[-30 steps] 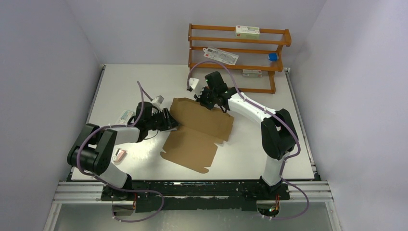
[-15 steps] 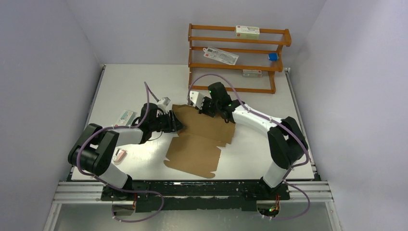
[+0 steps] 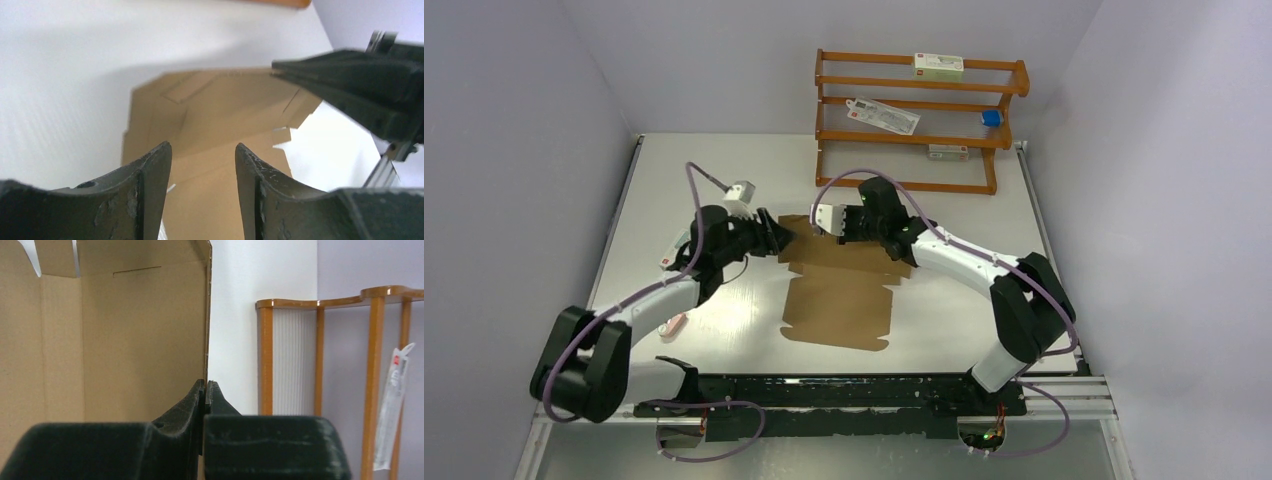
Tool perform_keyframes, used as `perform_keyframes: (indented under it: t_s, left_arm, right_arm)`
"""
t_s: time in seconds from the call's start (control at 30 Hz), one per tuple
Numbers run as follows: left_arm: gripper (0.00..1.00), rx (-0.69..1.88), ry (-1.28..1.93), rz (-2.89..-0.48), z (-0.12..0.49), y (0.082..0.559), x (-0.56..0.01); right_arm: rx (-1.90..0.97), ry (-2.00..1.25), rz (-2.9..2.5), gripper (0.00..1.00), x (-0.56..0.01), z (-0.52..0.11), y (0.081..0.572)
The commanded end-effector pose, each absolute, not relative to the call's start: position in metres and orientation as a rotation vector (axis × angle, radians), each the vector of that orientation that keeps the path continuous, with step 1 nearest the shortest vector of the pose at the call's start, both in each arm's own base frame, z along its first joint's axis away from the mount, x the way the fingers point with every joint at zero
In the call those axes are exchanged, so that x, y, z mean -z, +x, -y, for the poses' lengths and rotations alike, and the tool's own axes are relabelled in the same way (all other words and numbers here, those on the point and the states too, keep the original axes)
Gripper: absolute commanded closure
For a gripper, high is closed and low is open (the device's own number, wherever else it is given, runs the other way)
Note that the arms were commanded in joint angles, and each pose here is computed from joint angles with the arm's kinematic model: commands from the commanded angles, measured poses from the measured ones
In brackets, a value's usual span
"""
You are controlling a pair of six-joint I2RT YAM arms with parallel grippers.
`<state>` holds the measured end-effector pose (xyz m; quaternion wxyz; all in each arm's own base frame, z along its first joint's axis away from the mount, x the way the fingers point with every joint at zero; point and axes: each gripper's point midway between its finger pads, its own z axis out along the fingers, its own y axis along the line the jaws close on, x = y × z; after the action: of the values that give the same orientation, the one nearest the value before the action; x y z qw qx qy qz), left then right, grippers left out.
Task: Fold the paper box
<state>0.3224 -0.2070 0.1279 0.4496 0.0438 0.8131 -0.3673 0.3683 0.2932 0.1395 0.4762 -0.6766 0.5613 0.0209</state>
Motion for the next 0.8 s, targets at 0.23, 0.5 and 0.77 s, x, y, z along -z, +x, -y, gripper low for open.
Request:
perform_keyframes:
  t_s: [0.23,0.5,0.77]
  left_arm:
    - [0.46,0.72,-0.064,-1.832,0.148,0.368,-0.175]
    - [0.44,0.629,-0.127,-1.944,0.123,0.388,-0.134]
    - [0.42,0.786,-0.003,-1.996,0.153,0.386,-0.114]
  right_arm:
    - [0.113,-1.696,-1.114,1.0,-0.17,-0.297,0.355]
    - [0.181,-1.745,-1.076,1.0,-0.163,-0.301,0.346]
    - [0.231,-1.841,-1.009,1.0,-0.146,-0.3,0.338]
